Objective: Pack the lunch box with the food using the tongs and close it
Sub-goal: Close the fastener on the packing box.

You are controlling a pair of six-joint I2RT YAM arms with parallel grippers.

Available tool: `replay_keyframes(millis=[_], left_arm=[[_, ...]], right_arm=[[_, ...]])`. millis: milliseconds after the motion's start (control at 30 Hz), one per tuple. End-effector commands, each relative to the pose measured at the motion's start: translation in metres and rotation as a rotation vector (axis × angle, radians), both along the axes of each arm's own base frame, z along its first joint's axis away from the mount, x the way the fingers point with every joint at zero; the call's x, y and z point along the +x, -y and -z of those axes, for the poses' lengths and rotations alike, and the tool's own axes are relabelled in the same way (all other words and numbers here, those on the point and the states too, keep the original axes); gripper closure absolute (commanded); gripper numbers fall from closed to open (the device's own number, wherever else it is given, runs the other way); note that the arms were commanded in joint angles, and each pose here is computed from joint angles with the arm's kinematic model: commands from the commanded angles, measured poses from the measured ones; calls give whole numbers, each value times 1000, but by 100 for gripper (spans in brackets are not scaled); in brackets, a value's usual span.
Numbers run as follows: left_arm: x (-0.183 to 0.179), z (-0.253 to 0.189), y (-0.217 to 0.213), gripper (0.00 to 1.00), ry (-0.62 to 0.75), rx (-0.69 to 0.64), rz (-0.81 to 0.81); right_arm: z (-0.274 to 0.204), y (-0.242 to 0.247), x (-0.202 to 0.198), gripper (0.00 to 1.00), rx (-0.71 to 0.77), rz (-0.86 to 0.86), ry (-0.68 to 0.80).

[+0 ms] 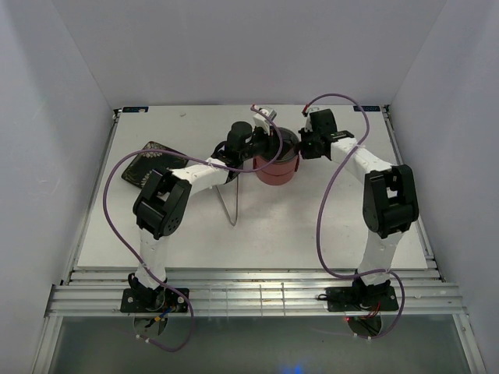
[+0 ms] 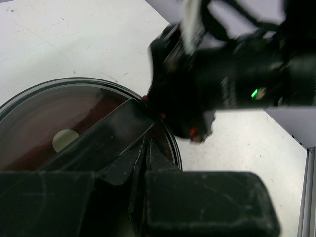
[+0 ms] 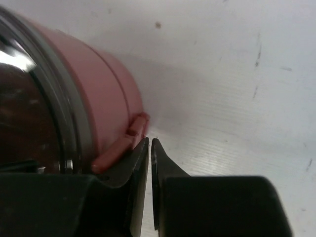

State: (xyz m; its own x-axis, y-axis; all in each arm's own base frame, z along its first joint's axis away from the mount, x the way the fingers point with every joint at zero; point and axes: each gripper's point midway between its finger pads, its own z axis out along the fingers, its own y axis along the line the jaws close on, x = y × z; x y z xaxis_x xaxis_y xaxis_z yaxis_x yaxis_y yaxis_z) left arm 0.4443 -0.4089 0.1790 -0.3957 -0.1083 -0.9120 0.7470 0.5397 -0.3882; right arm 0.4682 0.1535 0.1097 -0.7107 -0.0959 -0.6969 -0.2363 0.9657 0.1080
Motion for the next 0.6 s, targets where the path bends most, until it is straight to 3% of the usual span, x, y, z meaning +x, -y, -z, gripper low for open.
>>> replay_keyframes(millis=[0, 133, 567], left_arm=[[-1, 30, -8, 85, -52, 61, -17], [-2, 34, -9, 85, -56, 67, -20], [-2, 36, -6, 88, -65, 57, -8]], right_arm=[[6, 0, -6, 88, -79, -26, -41], [8, 13, -8, 88, -111, 13, -46], [-4, 64, 3, 91, 81, 114, -48]])
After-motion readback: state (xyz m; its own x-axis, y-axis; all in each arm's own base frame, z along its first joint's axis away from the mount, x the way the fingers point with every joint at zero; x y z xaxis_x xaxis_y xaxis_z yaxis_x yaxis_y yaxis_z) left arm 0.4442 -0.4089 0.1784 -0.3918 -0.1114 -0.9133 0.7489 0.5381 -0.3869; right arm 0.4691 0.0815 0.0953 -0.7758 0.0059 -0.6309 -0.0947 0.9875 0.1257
